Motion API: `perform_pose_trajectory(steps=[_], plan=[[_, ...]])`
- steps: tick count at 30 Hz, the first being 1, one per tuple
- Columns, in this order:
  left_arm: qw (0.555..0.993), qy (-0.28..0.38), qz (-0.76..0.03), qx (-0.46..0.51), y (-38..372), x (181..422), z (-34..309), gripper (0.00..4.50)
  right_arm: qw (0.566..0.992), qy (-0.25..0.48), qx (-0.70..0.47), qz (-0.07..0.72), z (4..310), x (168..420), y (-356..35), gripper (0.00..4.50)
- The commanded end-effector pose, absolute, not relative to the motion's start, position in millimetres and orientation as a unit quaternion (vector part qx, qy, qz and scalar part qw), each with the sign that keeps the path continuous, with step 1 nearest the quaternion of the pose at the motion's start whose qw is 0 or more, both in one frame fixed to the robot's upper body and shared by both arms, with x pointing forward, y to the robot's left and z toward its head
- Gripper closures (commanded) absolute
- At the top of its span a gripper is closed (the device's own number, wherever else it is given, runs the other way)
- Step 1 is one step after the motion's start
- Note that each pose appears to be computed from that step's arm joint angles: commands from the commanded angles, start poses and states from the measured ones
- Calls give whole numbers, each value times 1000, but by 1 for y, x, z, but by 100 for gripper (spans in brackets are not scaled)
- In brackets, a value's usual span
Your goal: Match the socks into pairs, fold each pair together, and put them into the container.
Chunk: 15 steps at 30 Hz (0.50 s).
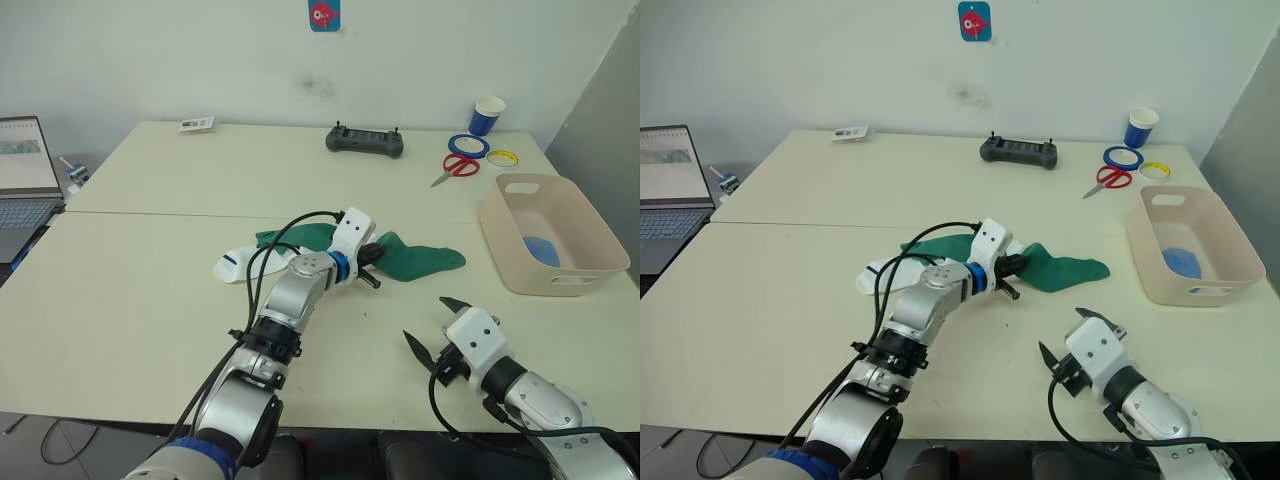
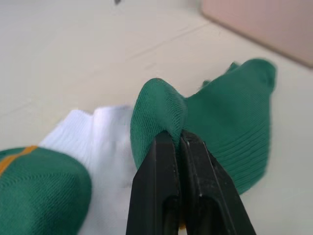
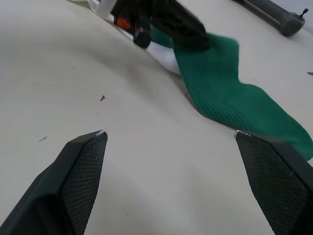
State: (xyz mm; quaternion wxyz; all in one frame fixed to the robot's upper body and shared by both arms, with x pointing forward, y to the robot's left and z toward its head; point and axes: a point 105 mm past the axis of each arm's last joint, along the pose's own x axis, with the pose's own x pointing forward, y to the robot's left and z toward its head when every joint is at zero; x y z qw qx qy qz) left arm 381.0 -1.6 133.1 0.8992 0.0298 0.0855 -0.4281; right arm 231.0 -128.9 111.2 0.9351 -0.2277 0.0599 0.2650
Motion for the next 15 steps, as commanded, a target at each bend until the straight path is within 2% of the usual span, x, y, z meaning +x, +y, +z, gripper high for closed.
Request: perform_pose_trajectory(steps=[1, 7, 9, 12, 15], plan=[[879, 63, -472, -16, 9, 358, 165, 442, 935, 36, -238, 261, 122, 229, -130, 0], [870, 122, -464, -114, 57, 335, 165, 442, 933, 37, -240, 267, 122, 228, -130, 0], [852, 141, -487, -131, 61, 320, 166, 442, 931, 37, -242, 270, 123, 228, -130, 0], [801, 171, -557, -136, 54, 288, 170, 442, 929, 36, -244, 276, 124, 229, -131, 0], [770, 178, -598, -136, 47, 271, 175, 442, 926, 37, -246, 285, 125, 230, -131, 0]])
